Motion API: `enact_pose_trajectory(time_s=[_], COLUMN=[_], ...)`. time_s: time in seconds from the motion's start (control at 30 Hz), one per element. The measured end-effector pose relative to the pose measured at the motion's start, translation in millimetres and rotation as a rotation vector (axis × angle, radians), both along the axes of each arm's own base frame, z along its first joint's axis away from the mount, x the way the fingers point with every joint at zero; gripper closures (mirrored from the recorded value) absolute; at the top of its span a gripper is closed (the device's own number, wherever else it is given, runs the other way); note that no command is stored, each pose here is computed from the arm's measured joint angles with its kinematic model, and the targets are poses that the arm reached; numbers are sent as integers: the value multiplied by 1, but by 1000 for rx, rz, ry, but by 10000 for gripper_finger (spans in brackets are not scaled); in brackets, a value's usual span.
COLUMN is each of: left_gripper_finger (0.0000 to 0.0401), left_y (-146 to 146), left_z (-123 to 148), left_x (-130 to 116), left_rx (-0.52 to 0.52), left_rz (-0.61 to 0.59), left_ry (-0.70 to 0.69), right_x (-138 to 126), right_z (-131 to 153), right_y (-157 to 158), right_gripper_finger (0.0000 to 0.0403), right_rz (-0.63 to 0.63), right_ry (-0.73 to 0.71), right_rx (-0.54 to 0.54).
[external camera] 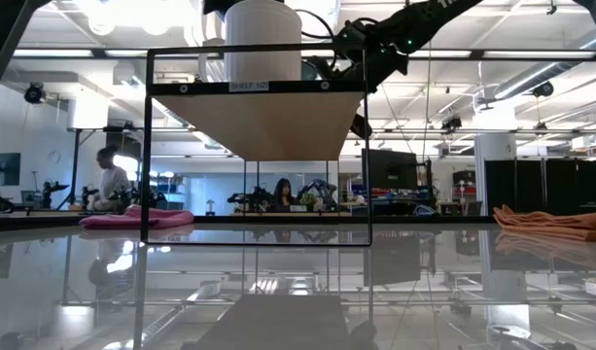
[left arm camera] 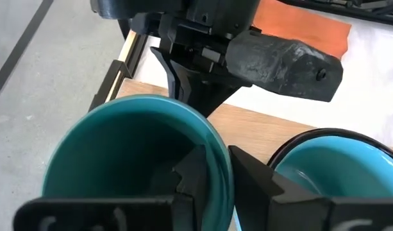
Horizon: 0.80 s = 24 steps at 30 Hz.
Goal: Stack small to large cups/mugs on shelf
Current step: Put the green cup on the shelf, then return to Home Position
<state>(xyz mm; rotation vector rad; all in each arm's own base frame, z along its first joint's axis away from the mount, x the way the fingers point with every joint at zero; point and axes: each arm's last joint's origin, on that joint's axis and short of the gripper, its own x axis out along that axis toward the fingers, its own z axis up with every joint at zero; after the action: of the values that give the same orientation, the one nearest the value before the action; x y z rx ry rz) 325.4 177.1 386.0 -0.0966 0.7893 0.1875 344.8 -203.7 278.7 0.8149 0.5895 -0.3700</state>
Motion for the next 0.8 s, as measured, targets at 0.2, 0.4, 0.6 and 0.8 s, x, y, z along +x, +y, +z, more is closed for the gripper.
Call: enact_pose_trajectory(time_s=[0.2,0.4,0.6,0.8], left_gripper_finger=[350,350,350,350], left_y=[-2,-8,-9,-11], left_z=[3,17,20,22], left_x=[-8,-19,-22,-23], left_rx=[29,60,63,67], left_rz=[42,58,58,59], left_ry=[45,21,14,10], right_x=[0,0,-1,-4], right_z=[0,0,1,5], right_y=[0,0,0,2], right_gripper_finger=[394,394,394,394], right_rz=[0,0,-8,-5], right_ry=[2,1,2,6], right_rx=[0,-2,-6,-6])
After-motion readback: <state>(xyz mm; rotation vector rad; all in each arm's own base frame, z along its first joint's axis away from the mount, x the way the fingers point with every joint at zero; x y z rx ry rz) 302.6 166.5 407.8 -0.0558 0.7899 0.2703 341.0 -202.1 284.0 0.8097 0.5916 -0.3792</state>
